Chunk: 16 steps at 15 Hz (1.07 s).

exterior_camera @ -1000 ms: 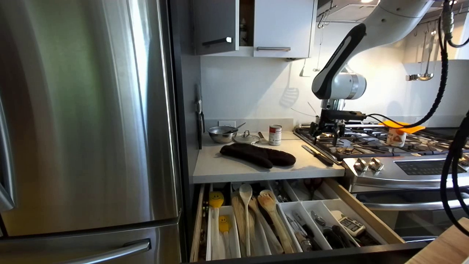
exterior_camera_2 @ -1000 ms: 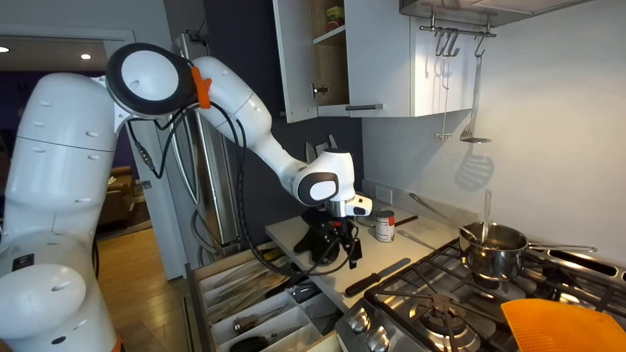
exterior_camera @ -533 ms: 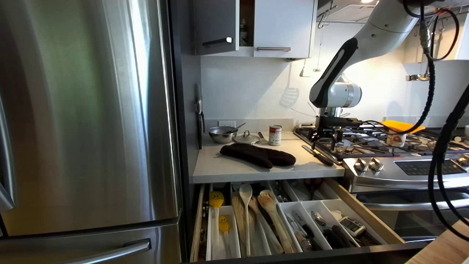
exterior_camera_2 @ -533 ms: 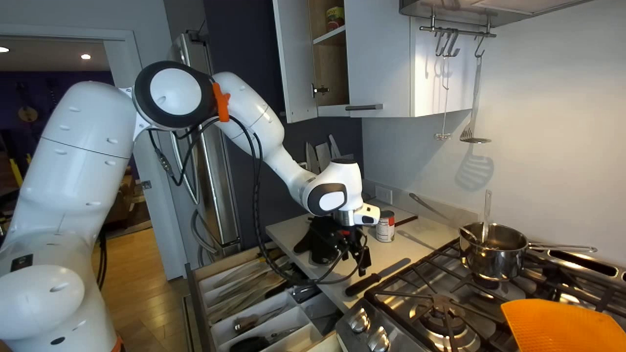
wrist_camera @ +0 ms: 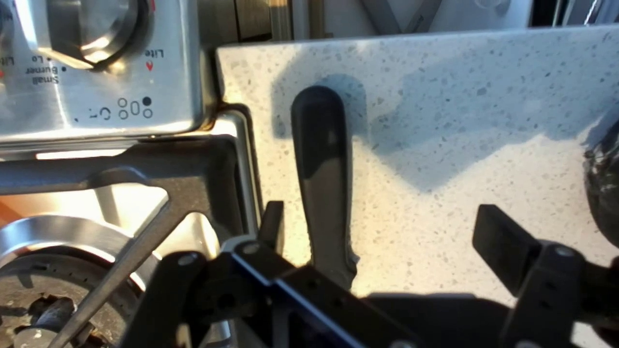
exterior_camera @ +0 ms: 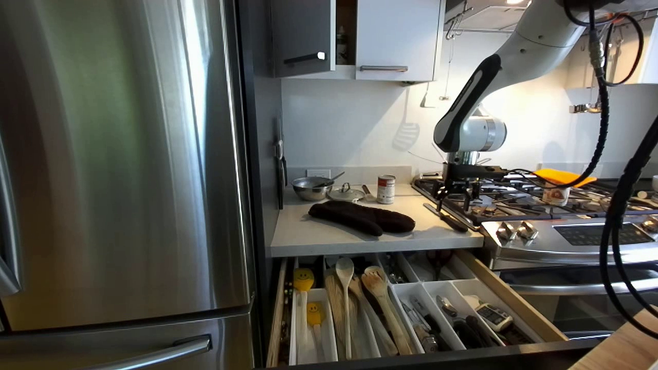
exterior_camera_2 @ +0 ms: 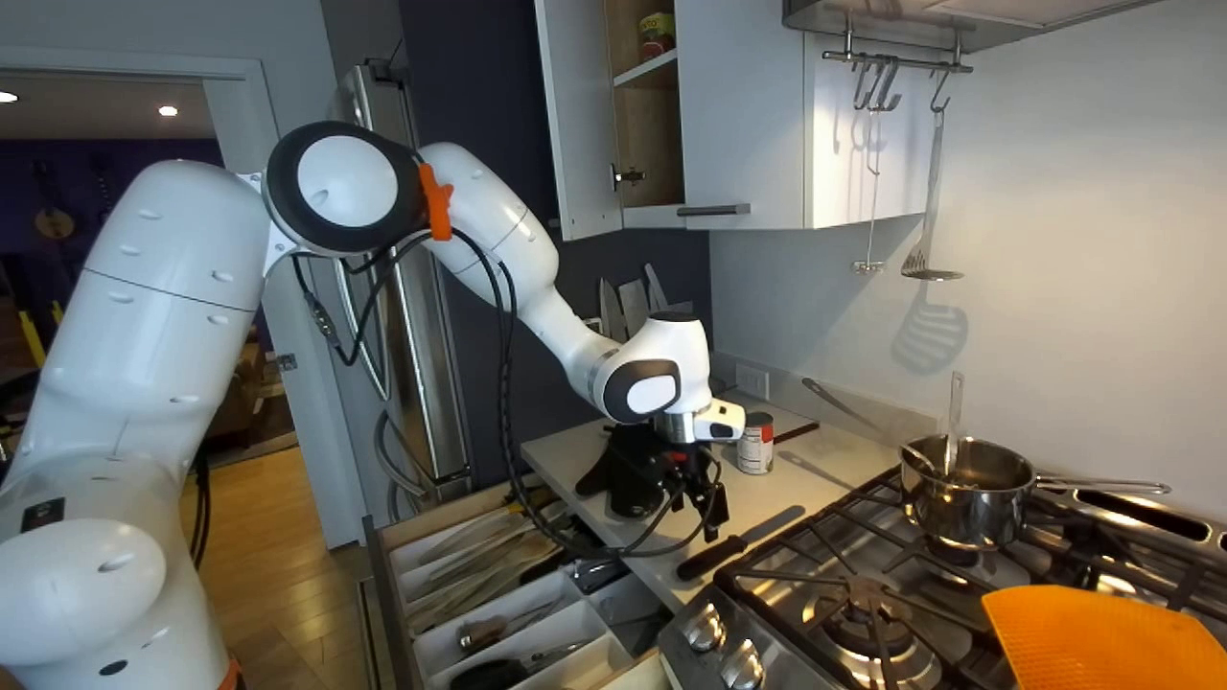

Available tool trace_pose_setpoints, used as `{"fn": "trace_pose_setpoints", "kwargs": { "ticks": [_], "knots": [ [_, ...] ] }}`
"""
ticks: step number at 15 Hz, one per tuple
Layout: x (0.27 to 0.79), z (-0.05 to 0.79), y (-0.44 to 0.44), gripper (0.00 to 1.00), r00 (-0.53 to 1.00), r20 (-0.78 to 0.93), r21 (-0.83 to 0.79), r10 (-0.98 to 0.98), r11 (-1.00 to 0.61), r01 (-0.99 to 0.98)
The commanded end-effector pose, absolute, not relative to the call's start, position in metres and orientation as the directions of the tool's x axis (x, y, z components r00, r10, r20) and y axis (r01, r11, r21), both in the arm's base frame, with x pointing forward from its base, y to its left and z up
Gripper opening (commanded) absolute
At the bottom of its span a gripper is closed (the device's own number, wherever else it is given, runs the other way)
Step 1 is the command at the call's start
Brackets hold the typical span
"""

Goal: Put the black utensil in the drawer

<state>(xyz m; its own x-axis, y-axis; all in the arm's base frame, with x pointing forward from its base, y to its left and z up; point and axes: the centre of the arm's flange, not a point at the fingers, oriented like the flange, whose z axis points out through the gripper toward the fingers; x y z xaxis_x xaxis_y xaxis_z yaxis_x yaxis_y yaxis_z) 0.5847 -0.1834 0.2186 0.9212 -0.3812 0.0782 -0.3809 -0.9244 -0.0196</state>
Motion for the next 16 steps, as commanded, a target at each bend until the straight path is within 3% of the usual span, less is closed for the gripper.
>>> {"fn": "trace_pose_setpoints", "kwargs": {
  "ticks": [1, 8, 10, 12, 15, 16],
  "knots": [
    [0.592, 0.201, -0.186, 1.00, 0.929, 0.087, 0.005, -0.359, -0.933, -0.361],
    [0.602, 0.181, -0.193, 1.00, 0.944, 0.090, 0.023, -0.318, -0.947, -0.321],
    [0.606, 0.175, -0.195, 0.83, 0.945, 0.085, 0.029, -0.317, -0.947, -0.320],
    [0.608, 0.170, -0.197, 0.77, 0.946, 0.083, 0.034, -0.312, -0.948, -0.316],
    [0.612, 0.165, -0.198, 0.51, 0.948, 0.082, 0.042, -0.308, -0.949, -0.312],
    [0.613, 0.163, -0.199, 0.48, 0.948, 0.081, 0.044, -0.307, -0.949, -0.311]
  ]
}}
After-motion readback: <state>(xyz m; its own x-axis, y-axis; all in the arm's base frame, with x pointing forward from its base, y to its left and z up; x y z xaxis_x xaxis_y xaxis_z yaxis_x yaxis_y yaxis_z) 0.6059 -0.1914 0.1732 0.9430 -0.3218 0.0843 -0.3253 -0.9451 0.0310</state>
